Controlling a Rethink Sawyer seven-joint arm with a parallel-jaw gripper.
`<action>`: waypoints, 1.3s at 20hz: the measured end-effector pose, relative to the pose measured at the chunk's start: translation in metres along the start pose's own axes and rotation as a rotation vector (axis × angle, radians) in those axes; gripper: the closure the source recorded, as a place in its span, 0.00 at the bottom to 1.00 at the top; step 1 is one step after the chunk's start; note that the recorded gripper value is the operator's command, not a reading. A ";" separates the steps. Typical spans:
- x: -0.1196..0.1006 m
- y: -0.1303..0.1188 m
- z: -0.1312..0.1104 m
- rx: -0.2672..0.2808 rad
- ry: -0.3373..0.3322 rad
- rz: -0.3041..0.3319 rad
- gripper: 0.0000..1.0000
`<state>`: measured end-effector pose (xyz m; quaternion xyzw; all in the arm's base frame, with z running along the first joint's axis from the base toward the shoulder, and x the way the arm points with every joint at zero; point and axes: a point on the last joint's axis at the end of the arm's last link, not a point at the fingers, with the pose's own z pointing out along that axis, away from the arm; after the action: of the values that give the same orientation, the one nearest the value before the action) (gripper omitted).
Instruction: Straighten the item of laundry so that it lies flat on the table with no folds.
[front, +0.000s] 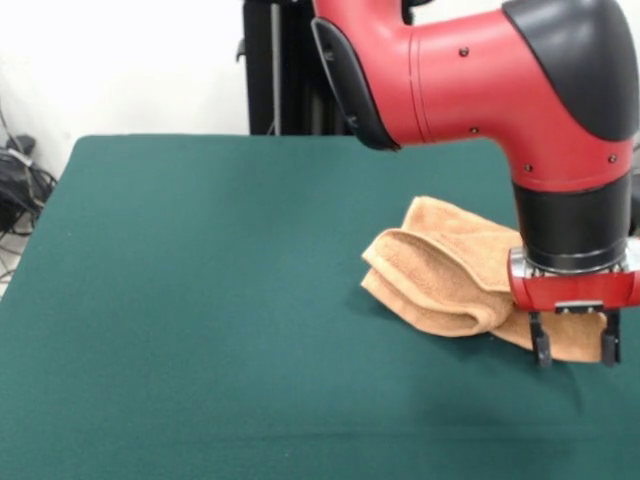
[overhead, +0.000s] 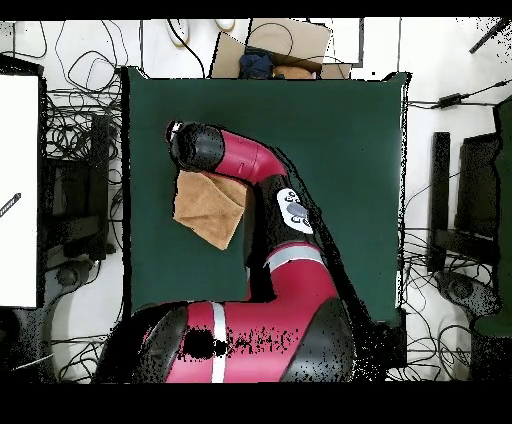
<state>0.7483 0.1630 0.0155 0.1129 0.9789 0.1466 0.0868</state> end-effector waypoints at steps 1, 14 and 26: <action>0.001 0.001 0.002 -0.001 0.006 0.001 0.00; 0.019 0.012 0.023 -0.033 0.102 0.057 0.00; 0.040 0.014 0.037 0.010 0.181 0.054 0.00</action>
<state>0.7198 0.1961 -0.0201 0.1259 0.9801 0.1536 -0.0064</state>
